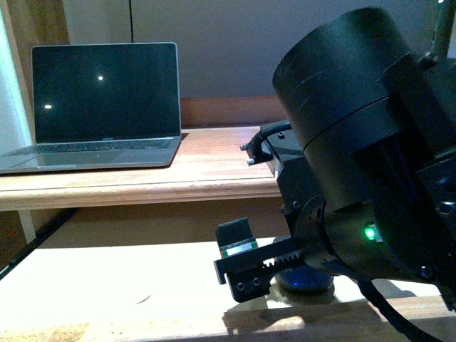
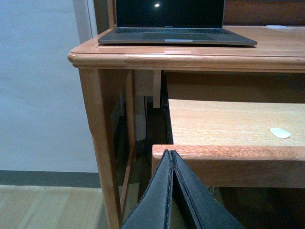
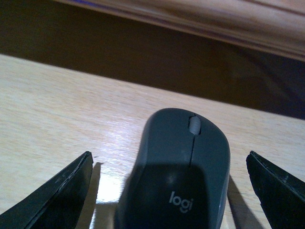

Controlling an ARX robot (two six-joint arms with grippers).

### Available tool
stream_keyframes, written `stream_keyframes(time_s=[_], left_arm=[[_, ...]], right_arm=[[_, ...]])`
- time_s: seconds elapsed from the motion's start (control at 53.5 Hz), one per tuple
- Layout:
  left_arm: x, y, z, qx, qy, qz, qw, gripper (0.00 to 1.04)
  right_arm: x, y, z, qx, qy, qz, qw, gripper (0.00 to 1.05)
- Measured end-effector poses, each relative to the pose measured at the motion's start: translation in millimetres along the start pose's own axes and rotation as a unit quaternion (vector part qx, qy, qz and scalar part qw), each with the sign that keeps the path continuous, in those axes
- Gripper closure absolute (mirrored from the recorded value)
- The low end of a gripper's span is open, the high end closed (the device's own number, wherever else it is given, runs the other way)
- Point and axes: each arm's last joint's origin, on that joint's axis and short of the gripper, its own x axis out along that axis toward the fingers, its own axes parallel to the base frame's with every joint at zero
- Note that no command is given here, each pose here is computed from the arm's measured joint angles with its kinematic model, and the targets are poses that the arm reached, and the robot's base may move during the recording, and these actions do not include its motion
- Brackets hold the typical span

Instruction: Place mouse

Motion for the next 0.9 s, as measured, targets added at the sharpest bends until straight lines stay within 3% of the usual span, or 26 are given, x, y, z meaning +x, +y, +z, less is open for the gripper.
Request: stream_keyframes(time_s=[0.337, 0.374, 0.486, 0.636, 0.729, 0.898], left_arm=[[0, 0, 0, 0.0, 0.0, 0.0, 1.0, 1.01], [0, 0, 0, -0.001, 0.0, 0.0, 1.0, 0.95], [0, 0, 0, -0.001, 0.0, 0.0, 1.0, 0.73], [0, 0, 0, -0.001, 0.0, 0.0, 1.0, 0.52], [0, 0, 0, -0.001, 0.0, 0.0, 1.0, 0.42], [0, 0, 0, -0.001, 0.0, 0.0, 1.0, 0.11]], right_arm=[[18, -7, -8, 0.014, 0.039, -0.033, 0.999, 0.07], [18, -8, -8, 0.018, 0.039, -0.033, 0.999, 0.09], [15, -10, -9, 0.024, 0.039, -0.028, 0.999, 0.28], [4, -20, -9, 0.035, 0.042, -0.036, 0.998, 0.47], [-6, -27, -3, 0.046, 0.033, -0.036, 0.998, 0.49], [-39, -44, 41, 0.086, -0.04, -0.027, 0.995, 0.49]])
